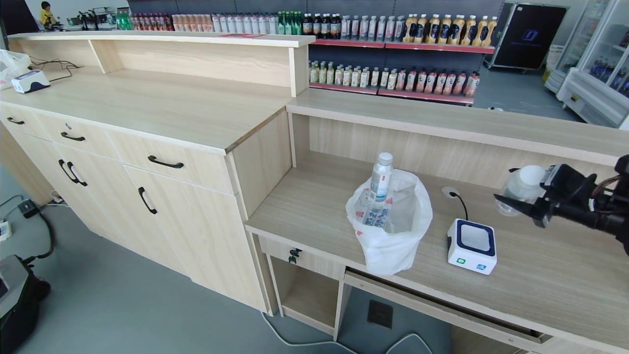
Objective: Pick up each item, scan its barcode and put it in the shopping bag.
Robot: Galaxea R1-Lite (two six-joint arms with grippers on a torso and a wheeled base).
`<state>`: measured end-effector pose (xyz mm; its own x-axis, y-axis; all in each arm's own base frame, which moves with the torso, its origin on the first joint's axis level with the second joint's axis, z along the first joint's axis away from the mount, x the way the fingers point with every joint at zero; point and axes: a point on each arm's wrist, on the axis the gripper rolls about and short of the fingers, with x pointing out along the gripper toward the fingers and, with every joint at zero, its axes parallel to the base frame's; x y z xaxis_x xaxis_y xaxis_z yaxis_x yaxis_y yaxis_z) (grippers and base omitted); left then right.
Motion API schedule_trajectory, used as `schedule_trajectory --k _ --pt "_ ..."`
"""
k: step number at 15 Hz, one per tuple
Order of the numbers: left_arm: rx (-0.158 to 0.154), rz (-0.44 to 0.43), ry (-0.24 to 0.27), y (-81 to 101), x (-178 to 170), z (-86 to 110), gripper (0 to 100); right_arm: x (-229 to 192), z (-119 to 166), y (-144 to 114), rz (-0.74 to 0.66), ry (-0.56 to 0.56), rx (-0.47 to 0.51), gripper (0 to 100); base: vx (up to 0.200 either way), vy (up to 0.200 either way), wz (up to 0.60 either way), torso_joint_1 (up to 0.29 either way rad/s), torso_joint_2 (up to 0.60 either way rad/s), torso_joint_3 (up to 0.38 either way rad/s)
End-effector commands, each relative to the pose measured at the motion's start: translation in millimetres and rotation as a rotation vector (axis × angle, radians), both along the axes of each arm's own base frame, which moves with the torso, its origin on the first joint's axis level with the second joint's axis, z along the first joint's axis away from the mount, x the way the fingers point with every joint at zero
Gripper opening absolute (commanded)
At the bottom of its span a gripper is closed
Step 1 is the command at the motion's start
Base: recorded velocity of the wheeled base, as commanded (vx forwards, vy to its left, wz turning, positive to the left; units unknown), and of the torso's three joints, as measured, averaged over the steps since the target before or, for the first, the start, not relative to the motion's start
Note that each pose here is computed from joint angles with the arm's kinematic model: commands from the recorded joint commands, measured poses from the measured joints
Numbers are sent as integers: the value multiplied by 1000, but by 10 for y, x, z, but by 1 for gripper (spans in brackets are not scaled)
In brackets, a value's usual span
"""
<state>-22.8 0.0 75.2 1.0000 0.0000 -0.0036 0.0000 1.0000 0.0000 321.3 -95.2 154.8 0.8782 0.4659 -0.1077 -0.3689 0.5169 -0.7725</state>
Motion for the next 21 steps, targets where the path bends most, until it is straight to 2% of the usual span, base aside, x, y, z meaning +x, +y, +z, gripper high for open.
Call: schedule_trajectory --k 1,5,8,10,11,12,14,15,16,17,19,21 --pt "0 0 -1 0 0 0 100 -694 609 -149 -162 9 88 0 0 0 0 0 0 0" --pt "0 2 -1 0 0 0 100 -940 695 -181 -229 85 164 0 0 0 0 0 0 0" --pt "0 0 -1 0 0 0 100 -935 707 -158 -225 94 194 0 0 0 0 0 0 0" --pt "0 0 -1 0 0 0 100 -837 678 -79 -193 102 195 0 0 0 600 0 -2 0" --pt "0 0 -1 0 0 0 100 -727 674 67 -155 89 193 0 0 0 600 -2 2 7" --pt "0 0 -1 0 0 0 100 -603 660 220 -140 84 231 0 0 0 600 -12 -2 7" --pt "0 2 -1 0 0 0 100 -280 685 737 -186 20 392 0 0 0 600 2 7 -5" --pt "0 2 -1 0 0 0 100 -140 626 929 -205 7 438 0 0 0 600 12 2 7" --pt "0 0 -1 0 0 0 100 -67 543 1023 -196 15 439 0 0 0 600 -2 -2 7" --pt "0 0 -1 0 0 0 100 59 319 1109 -177 59 437 0 0 0 600 -2 2 2" --pt "0 0 -1 0 0 0 100 190 12 1154 -184 139 442 0 0 0 0 0 0 0" --pt "0 0 -1 0 0 0 100 424 -434 1168 -209 229 521 0 0 0 0 0 0 0"
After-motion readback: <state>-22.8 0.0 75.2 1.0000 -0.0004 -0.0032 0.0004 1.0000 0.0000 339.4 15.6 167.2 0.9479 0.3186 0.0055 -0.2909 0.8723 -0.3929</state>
